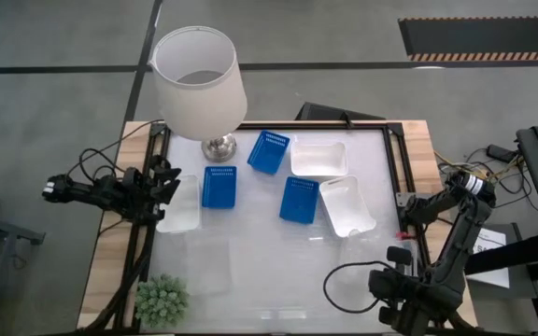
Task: Stack baskets by color
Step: Stack the middle transparent bin on top of the right transparent bin
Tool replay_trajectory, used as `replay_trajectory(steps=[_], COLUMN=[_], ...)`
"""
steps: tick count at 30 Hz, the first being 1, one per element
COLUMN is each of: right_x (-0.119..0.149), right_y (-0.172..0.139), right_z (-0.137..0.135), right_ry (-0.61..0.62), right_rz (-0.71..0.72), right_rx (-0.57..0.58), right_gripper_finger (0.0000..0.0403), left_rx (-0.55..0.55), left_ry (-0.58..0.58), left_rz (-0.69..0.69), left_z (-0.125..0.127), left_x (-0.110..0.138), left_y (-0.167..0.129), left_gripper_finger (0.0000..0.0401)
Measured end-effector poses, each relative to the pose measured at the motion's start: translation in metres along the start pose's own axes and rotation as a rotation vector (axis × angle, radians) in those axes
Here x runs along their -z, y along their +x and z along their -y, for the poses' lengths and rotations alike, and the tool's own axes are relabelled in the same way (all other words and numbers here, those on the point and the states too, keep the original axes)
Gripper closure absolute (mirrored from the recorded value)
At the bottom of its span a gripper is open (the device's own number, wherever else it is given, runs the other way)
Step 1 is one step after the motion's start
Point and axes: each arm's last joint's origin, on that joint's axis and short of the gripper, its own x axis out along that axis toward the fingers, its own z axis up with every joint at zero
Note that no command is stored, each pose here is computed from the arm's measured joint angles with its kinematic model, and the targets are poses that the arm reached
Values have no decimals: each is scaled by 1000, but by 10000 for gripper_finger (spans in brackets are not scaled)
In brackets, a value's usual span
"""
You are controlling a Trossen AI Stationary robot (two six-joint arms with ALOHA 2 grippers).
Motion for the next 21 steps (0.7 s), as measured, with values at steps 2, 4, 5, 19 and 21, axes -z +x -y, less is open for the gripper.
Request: replay_trajectory(steps=[2,4,5,19,21], right_x=[0,0,0,-5,-7], right_y=[0,0,0,-15,-22], right_z=[0,1,0,-3,-4], right_ry=[15,29,32,30,33], right_rz=[2,2,3,17,36], right_rx=[3,7,5,-49,-71], right_gripper_finger=[360,340,330,278,279], left_rx=[0,0,0,0,0], left_ry=[0,0,0,0,0], left_rz=[0,0,0,0,0], left_z=[0,0,0,0,0], left_x=[0,0,0,0,0], left_y=[0,0,0,0,0], left_gripper_finger=[258,258,258,258,258])
